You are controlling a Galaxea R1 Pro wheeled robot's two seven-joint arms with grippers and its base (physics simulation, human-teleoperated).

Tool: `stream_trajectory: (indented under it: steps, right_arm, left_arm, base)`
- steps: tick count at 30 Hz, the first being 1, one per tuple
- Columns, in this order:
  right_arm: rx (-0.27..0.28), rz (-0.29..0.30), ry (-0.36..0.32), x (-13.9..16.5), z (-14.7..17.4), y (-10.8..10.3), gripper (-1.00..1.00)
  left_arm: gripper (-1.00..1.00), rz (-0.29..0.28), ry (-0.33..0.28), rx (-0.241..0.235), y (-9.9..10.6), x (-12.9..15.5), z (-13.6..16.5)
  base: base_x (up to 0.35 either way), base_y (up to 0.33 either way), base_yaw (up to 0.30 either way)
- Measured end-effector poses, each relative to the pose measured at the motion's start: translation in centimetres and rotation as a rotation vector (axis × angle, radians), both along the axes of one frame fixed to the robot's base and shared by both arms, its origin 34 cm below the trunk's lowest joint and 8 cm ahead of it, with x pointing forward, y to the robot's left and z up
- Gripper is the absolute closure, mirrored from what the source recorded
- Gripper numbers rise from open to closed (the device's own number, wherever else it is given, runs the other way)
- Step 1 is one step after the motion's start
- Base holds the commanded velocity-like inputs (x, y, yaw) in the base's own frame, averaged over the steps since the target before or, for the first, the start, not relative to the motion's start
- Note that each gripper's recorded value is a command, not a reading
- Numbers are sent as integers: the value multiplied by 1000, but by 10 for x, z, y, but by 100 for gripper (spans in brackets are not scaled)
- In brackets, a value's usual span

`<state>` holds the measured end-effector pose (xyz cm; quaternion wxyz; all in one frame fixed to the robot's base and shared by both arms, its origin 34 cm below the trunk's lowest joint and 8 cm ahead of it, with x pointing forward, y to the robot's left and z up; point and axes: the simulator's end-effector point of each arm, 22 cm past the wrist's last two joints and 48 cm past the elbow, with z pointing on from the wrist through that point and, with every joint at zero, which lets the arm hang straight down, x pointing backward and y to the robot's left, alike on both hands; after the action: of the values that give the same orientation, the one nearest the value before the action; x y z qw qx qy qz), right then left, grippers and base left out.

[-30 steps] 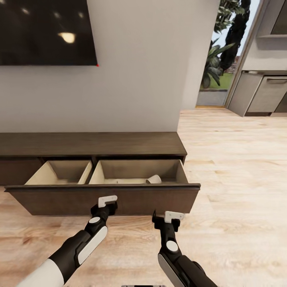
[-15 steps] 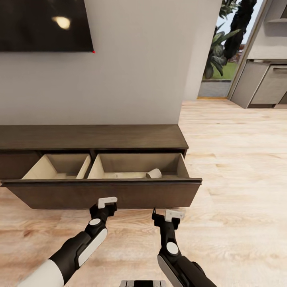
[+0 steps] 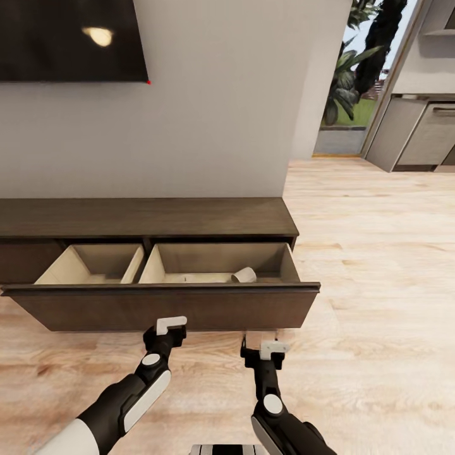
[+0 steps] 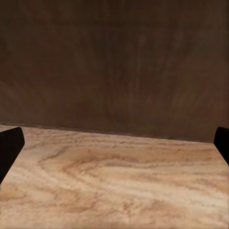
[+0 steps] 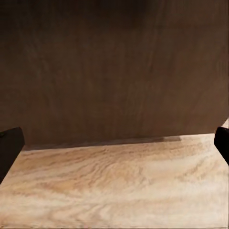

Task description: Place each of the two pumpkins and all three candles from the living room inside a cabinet in the living room (use any cabinet), then make sure every cabinet is closed, and position the cauldron so it is next to a table in the living room.

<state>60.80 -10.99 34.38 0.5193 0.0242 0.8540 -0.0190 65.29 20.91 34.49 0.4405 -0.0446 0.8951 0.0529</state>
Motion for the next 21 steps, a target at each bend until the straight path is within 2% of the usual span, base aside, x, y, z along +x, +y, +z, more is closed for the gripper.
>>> stream_trajectory:
  steps: [2,5,14,21]
  right_arm:
    - [20,49,23,-5,-11,9,-100]
    - [32,77,28,-6,-13,15,-100]
    - [38,87,26,-5,-13,18,-100]
    - [45,95,1,13,-2,19,-100]
  left_arm:
    - [-100,-2,0,-2,-1,0,0]
    - [-100,-5,0,-3,-2,0,0]
    - [-100,-4,0,1,-1,0,0]
    - [-100,-2,0,3,0,0,0]
  base:
    - [58,0,0]
    - [202,0,0]
    - [47,0,0]
    - [1,0,0]
